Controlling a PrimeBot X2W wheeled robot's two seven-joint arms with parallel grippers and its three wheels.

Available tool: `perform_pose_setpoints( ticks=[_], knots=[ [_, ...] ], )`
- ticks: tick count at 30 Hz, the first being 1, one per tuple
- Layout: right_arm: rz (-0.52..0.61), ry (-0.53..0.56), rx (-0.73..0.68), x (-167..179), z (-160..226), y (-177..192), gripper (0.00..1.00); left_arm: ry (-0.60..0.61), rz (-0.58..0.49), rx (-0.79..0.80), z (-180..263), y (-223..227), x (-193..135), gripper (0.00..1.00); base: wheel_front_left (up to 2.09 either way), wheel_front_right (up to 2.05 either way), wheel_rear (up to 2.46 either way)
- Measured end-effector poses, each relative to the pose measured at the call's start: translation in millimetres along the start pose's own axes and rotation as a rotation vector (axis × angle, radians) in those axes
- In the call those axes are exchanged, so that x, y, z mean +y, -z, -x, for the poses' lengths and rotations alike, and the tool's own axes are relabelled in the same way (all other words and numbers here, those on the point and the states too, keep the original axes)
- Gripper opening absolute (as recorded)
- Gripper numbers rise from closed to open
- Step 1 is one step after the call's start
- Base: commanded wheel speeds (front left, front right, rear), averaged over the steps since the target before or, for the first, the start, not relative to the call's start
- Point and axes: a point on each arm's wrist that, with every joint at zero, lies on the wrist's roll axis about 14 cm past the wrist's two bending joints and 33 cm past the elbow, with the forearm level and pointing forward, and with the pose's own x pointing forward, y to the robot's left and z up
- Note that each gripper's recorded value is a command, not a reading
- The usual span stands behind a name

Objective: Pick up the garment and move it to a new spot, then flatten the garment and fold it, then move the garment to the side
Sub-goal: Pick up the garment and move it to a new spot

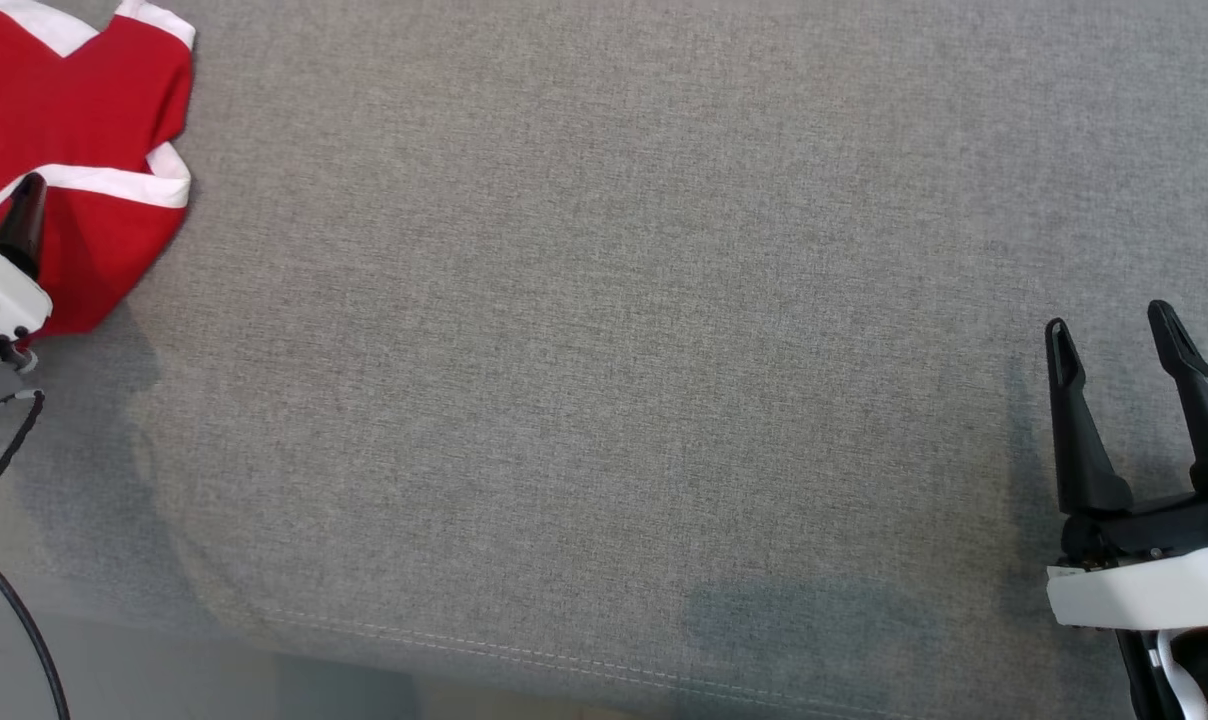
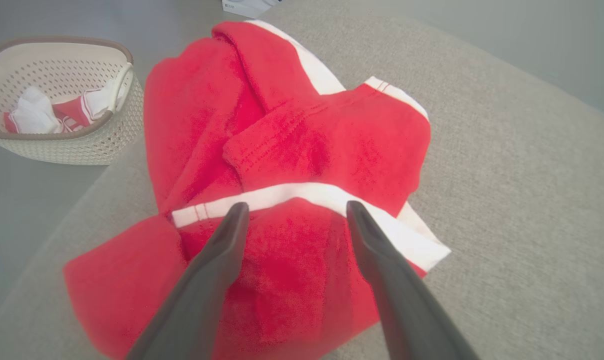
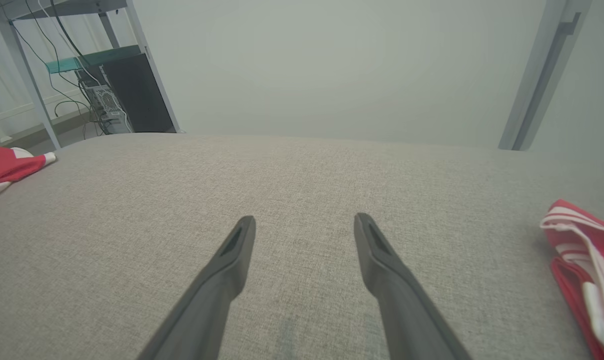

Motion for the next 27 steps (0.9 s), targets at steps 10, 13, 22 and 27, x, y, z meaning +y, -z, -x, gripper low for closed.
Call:
perform_pose_setpoints(
  ticks=[10,13,22,27],
  knots=[
    [0.012,0.005,0.001,-4,1,-2,1.00,-0.067,0.024,0.165,-3,40,14,0.81,0.00,0.00,0.00],
    [0.014,0.003,-0.005,-3,1,-5,1.00,-0.073,0.030,0.177,-2,41,15,0.00,0.00,0.00,0.00],
    [0.021,0.016,-0.045,-5,5,-22,1.00,-0.080,-0.015,-0.029,7,-6,14,0.00,0.00,0.00,0.00],
    [0.013,0.027,-0.087,-4,9,-37,1.00,-0.036,-0.043,-0.252,23,-58,0,0.00,0.00,0.00,0.00]
  ],
)
